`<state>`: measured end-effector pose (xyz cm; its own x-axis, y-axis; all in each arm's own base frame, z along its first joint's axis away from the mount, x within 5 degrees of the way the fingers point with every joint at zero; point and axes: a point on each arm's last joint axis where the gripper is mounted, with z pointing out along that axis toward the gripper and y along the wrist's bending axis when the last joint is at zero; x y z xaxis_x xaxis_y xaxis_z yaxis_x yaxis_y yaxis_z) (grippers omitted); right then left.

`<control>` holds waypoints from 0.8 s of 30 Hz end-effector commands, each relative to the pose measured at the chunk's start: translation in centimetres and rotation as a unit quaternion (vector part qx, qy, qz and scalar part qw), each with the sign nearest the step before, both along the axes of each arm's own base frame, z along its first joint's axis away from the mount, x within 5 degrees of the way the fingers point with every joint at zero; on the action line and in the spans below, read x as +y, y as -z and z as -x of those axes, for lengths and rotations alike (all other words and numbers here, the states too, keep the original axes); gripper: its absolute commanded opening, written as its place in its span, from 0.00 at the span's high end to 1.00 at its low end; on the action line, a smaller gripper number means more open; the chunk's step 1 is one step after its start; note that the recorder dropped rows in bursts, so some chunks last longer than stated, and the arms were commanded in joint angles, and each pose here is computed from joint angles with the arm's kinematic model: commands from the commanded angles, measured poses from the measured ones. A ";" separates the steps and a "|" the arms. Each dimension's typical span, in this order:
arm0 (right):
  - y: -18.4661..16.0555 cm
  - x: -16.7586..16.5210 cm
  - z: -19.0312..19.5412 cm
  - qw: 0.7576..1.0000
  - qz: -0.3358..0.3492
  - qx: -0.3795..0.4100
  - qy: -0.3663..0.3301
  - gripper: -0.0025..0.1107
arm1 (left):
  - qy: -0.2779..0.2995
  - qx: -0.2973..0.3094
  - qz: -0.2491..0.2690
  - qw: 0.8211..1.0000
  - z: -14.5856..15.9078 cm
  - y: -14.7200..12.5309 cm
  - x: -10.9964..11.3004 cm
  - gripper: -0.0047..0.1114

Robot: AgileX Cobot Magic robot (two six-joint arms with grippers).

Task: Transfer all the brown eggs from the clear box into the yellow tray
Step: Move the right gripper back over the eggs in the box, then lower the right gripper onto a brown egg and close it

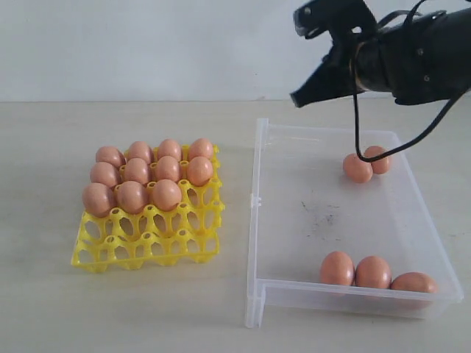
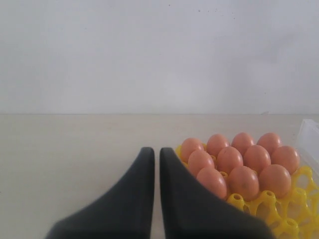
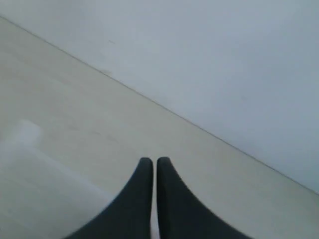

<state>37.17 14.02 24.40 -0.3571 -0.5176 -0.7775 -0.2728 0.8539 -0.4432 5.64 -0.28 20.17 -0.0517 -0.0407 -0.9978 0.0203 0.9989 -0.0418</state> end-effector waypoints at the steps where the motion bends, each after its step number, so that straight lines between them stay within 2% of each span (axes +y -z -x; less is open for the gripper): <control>1: 0.3 -2.7 0.1 0.986 0.142 0.030 0.078 0.98 | -0.003 -0.007 0.003 1.000 0.0 0.0 0.0 0.93; 3: 0.4 -3.1 0.0 0.987 0.125 0.074 0.073 0.98 | -0.003 -0.007 0.003 1.000 0.0 0.0 0.0 0.93; 6: 0.6 -4.1 -0.9 0.983 0.022 0.168 0.069 0.98 | -0.003 -0.007 0.003 1.000 0.0 0.0 0.0 0.93; 9: 1.6 -5.0 -1.7 0.955 -0.049 0.290 0.043 0.98 | -0.003 -0.007 0.003 1.000 0.0 0.0 0.0 0.93; 10: 2.3 -5.3 -2.0 0.934 -0.081 0.348 0.033 0.98 | -0.003 -0.007 0.003 1.000 0.0 0.0 0.0 0.93; 12: 3.5 -5.6 -2.5 0.908 -0.103 0.405 0.032 0.98 | -0.003 -0.007 0.003 1.000 0.0 0.0 0.0 0.93; 14: 4.6 -5.7 -3.1 0.894 -0.106 0.434 0.036 0.98 | -0.003 -0.007 0.003 1.000 0.0 0.0 0.0 0.93; 17: 5.7 -5.6 -3.8 0.895 -0.105 0.433 0.035 0.95 | -0.003 -0.007 0.003 1.000 0.0 0.0 0.0 0.93; 20: 6.0 -5.6 -4.4 0.907 -0.095 0.410 0.018 0.80 | -0.003 -0.007 0.003 1.000 0.0 0.0 0.0 0.93; 24: 5.8 -5.5 -5.0 0.922 -0.104 0.373 0.022 0.48 | -0.003 -0.007 0.003 1.000 0.0 0.0 0.0 0.93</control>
